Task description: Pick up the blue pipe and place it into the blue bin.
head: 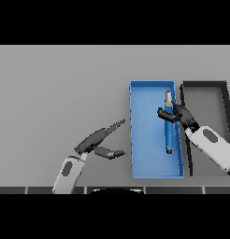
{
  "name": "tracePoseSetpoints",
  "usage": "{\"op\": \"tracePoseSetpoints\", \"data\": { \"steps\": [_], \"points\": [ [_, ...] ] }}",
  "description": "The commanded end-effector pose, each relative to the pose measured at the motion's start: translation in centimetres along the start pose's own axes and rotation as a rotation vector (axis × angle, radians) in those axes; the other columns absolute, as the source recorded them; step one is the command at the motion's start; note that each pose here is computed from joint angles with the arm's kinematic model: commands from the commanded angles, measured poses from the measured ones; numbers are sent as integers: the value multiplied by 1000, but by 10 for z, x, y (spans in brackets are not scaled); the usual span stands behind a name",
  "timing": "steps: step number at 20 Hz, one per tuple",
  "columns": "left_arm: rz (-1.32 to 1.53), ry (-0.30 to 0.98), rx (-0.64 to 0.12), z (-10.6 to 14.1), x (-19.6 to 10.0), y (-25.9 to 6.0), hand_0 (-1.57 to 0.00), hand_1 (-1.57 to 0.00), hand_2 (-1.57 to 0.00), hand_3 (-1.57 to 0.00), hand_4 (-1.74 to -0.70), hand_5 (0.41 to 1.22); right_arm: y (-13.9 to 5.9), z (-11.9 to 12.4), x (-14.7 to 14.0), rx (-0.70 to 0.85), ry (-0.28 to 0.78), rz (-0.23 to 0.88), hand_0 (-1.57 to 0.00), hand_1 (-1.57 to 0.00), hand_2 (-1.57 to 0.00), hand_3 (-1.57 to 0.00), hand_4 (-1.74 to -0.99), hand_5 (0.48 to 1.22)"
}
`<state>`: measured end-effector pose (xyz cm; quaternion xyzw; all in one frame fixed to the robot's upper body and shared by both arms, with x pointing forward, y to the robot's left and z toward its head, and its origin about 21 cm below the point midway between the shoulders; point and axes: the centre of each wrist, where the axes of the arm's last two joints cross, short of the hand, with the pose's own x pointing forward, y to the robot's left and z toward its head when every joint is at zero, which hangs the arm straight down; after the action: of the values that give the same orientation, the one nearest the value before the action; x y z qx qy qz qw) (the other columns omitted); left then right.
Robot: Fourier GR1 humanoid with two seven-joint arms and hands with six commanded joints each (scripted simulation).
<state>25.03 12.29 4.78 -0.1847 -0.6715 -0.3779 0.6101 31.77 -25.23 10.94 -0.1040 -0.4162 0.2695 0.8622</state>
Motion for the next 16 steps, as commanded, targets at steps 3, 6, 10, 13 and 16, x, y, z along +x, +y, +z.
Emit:
{"op": "tracePoseSetpoints", "data": {
  "steps": [3,6,10,13,16],
  "points": [
    [-5,0,-1,1,-1,2,1,1,1,1,-885,427,4,-1,0,-5,11,41,-63,-58,-58,-34,-1056,817],
    [0,-6,-6,3,-2,2,1,1,1,1,-887,429,1,-3,-4,-20,22,77,-32,-29,-29,-17,-1038,734],
    [-5,-2,3,0,0,2,1,1,1,1,-887,431,2,-3,-4,-23,25,98,-13,-11,-11,-6,-1022,672],
    [-8,12,4,1,-3,1,1,1,1,1,-885,431,0,-3,0,-9,24,108,-6,-5,-5,-3,-1022,661],
    [-6,-4,2,5,-3,0,1,1,1,1,-885,431,2,-4,0,-8,24,119,-6,-5,-5,-3,-1022,649]
  ]
}}
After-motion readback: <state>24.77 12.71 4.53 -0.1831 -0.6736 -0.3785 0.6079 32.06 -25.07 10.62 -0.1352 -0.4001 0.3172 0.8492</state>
